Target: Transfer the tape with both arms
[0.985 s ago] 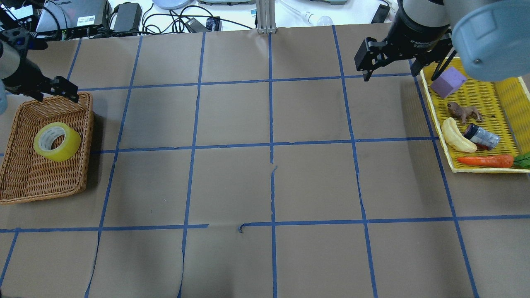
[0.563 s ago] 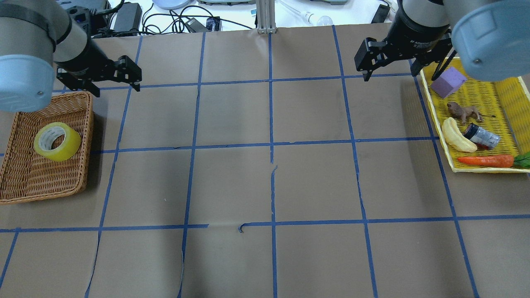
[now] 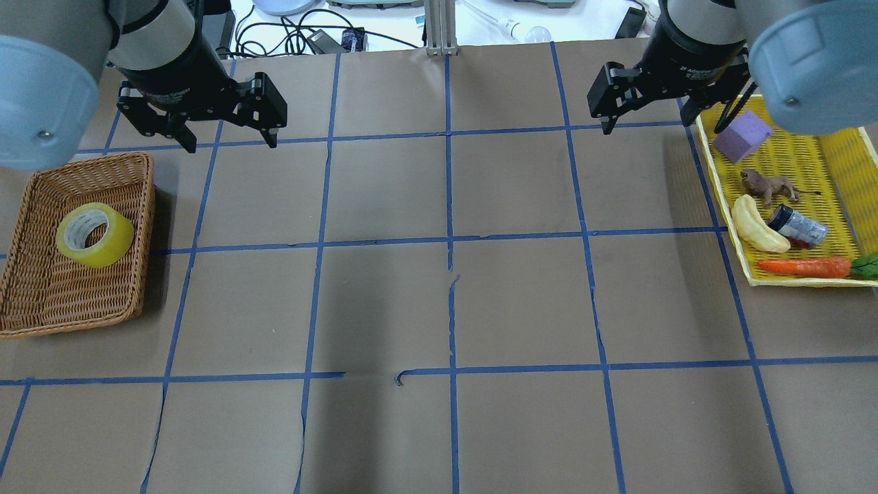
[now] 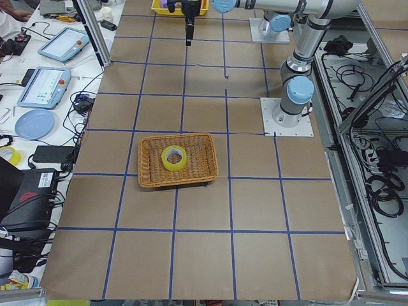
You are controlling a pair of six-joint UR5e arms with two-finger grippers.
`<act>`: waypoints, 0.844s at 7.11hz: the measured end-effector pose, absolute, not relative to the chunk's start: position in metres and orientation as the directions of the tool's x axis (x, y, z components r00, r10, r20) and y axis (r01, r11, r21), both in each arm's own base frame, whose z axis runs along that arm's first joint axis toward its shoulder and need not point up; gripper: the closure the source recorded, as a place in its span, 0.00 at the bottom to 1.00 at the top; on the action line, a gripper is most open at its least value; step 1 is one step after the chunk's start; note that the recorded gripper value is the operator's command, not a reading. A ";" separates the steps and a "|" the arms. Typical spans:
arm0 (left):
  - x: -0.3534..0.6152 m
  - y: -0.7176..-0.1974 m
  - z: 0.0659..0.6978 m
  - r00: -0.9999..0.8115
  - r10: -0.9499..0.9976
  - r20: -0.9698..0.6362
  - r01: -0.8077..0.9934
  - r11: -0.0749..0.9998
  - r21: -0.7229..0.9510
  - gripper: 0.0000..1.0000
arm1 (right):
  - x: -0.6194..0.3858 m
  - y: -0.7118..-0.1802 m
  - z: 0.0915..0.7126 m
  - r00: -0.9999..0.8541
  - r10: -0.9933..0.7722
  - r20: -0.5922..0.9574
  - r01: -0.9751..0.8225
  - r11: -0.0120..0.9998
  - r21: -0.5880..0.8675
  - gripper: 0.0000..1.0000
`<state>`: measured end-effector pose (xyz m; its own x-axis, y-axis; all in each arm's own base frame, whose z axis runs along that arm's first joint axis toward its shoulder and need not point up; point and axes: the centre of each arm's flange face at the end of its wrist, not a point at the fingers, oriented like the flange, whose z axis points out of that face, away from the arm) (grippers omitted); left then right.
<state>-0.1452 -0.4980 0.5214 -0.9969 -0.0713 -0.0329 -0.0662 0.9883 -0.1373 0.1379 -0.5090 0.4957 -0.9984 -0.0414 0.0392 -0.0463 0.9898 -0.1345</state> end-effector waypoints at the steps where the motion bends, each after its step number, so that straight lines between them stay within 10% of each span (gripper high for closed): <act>1: -0.135 -0.501 0.531 -0.997 -0.069 -0.024 -0.065 0.986 -0.151 0.00 | 0.138 -0.509 0.496 -0.998 -0.041 0.039 -0.046 0.990 -0.134 0.00; 6: -0.125 -0.498 0.545 -0.999 -0.028 -0.033 -0.022 0.986 -0.166 0.00 | 0.138 -0.509 0.496 -0.998 -0.041 0.039 -0.046 0.990 -0.136 0.00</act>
